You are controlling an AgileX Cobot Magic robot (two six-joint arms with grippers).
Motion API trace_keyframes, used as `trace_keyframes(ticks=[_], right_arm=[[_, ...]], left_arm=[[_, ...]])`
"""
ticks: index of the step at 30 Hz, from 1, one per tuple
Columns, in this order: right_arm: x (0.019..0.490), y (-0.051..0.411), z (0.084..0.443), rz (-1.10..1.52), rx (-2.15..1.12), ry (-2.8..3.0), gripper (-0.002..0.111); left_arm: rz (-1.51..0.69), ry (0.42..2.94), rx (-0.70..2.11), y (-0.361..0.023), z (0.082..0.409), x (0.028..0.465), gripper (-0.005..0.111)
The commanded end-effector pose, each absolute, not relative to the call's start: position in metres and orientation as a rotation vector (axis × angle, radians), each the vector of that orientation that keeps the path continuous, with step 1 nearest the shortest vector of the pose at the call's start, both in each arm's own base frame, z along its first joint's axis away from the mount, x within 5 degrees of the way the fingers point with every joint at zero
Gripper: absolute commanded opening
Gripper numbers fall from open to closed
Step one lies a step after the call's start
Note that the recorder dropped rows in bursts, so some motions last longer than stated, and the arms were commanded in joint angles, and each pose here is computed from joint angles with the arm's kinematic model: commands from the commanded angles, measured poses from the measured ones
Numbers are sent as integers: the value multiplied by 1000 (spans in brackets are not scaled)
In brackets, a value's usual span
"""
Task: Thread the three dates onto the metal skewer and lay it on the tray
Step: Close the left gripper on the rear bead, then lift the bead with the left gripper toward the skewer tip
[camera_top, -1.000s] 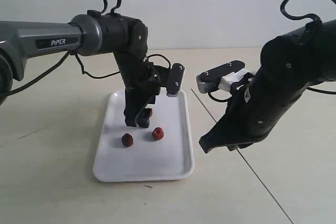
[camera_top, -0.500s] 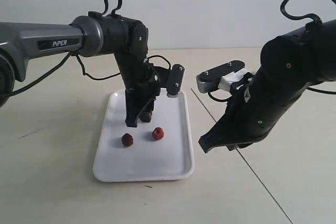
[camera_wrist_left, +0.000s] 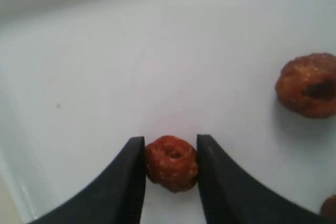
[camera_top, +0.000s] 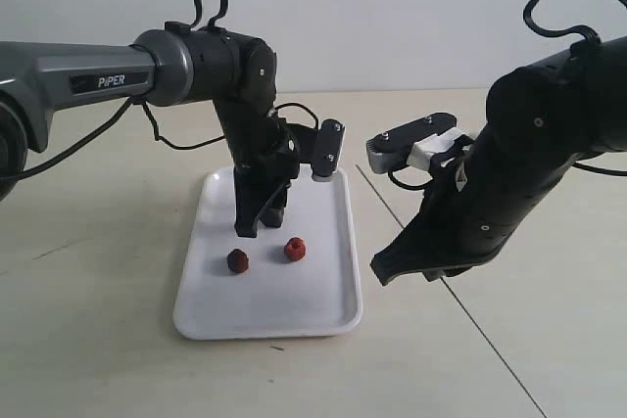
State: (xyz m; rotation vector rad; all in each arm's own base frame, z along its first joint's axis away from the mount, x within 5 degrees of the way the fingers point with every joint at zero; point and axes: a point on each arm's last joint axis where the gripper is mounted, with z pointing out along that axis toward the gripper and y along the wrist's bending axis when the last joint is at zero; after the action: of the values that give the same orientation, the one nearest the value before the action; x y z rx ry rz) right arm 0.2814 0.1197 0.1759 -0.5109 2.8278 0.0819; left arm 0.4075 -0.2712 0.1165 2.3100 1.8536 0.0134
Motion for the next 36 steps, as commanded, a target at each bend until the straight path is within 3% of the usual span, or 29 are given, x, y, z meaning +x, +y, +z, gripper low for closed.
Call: trace_keyframes(ticks=[1,13,27,36], right_arm=[[282,118,177,85,-502,2815,0],[282,119,177,87,-501,2808,0],[284,120,178,100,-491,2791,0],[284,120,178,100,-491,2791,0]], left_arm=[[17,1868,2304,-271,114,408,32],[21,1872,2288,-271,119,408,32],[7,1989,2128,-270,150,406,32],[-252,2067,1864,-260,190,408,32]])
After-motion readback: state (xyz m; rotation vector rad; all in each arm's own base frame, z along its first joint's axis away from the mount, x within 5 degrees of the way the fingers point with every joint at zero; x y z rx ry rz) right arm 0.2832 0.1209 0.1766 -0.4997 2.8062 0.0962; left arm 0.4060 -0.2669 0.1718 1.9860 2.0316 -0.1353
